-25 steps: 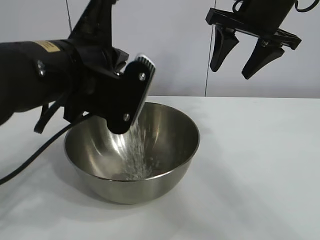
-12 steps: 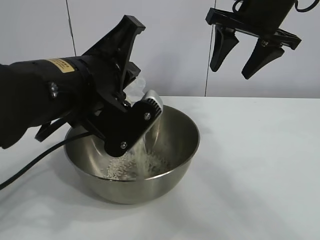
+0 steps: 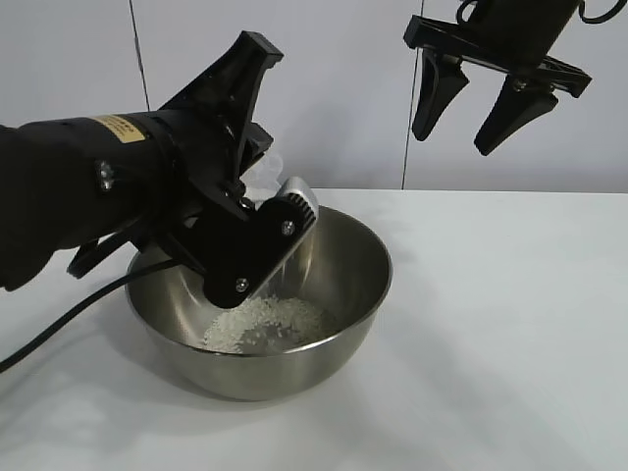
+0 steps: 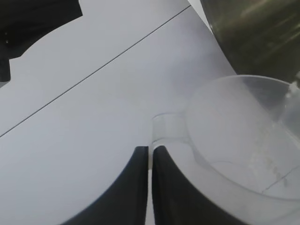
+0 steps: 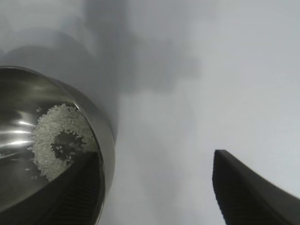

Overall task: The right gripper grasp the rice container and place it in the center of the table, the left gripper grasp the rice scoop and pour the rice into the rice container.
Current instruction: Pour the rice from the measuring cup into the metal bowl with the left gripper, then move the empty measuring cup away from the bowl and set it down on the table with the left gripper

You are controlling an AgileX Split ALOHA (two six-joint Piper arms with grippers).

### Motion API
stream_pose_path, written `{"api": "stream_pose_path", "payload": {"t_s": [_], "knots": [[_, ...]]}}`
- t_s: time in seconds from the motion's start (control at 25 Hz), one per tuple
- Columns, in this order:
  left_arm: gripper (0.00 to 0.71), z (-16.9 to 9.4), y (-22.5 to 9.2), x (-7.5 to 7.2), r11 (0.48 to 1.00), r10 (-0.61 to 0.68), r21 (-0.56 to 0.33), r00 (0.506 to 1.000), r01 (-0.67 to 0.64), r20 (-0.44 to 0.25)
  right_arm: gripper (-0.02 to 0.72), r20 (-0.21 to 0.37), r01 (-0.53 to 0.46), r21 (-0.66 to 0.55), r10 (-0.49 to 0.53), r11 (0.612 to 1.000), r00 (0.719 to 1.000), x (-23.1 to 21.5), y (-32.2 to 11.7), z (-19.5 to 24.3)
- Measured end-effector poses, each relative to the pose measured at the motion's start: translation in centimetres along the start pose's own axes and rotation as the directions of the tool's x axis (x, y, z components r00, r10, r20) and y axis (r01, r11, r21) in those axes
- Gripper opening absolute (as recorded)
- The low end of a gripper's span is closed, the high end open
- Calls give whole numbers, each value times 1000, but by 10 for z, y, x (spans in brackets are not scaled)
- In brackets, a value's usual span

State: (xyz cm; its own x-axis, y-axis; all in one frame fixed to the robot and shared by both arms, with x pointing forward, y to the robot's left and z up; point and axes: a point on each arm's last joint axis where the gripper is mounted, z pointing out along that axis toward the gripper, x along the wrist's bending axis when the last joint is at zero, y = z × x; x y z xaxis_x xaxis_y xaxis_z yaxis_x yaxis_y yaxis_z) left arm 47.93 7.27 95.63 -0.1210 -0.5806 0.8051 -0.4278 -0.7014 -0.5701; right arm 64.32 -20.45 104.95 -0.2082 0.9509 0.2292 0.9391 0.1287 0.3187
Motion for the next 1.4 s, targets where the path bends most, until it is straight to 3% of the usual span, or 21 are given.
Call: {"api": "stream_pose_path", "payload": {"t_s": [0.16,0.28,0.4,0.44,0.52,0.6,0.68,0.8,0.84,0.96,1.04,1.16,1.4], "knots": [[9,0,-1,0,1000,-16,7,1000,16,1,472,0,0,0,0,1000,1000,0,0,0],[9,-1,-8,1,979,-190,71,982,189,0,472,1,0,0,0,1000,1000,0,0,0],[9,-6,-21,2,859,-487,165,873,484,-21,472,1,0,0,0,1000,1000,0,0,0],[9,-9,-26,4,804,-568,187,822,565,-41,472,1,0,0,0,1000,1000,0,0,0],[9,-13,-37,7,643,-735,211,671,736,-103,472,1,0,0,0,1000,1000,0,0,0],[9,-16,-49,10,505,-826,207,539,838,-165,472,1,0,0,0,1000,1000,0,0,0],[9,-18,-62,11,321,-903,184,359,929,-236,472,1,0,0,0,1000,1000,0,0,0],[9,-20,-84,8,19,-938,122,60,992,-342,472,1,0,0,0,1000,1000,0,0,0],[9,-21,-91,6,-56,-929,102,-14,993,-369,472,1,0,0,0,1000,1000,0,0,0],[9,-20,-104,-3,-265,-886,52,-222,963,-408,472,1,0,0,0,1000,1000,0,0,0],[9,-18,-109,-9,-356,-861,38,-311,934,-402,472,1,0,0,0,1000,1000,0,0,0],[9,-15,-114,-13,-397,-855,14,-365,918,-369,472,1,0,0,0,1000,1000,0,0,0],[9,-14,-116,-12,-388,-864,-13,-369,922,-344,472,4,1,-42,0,999,1000,0,4,0]]}}
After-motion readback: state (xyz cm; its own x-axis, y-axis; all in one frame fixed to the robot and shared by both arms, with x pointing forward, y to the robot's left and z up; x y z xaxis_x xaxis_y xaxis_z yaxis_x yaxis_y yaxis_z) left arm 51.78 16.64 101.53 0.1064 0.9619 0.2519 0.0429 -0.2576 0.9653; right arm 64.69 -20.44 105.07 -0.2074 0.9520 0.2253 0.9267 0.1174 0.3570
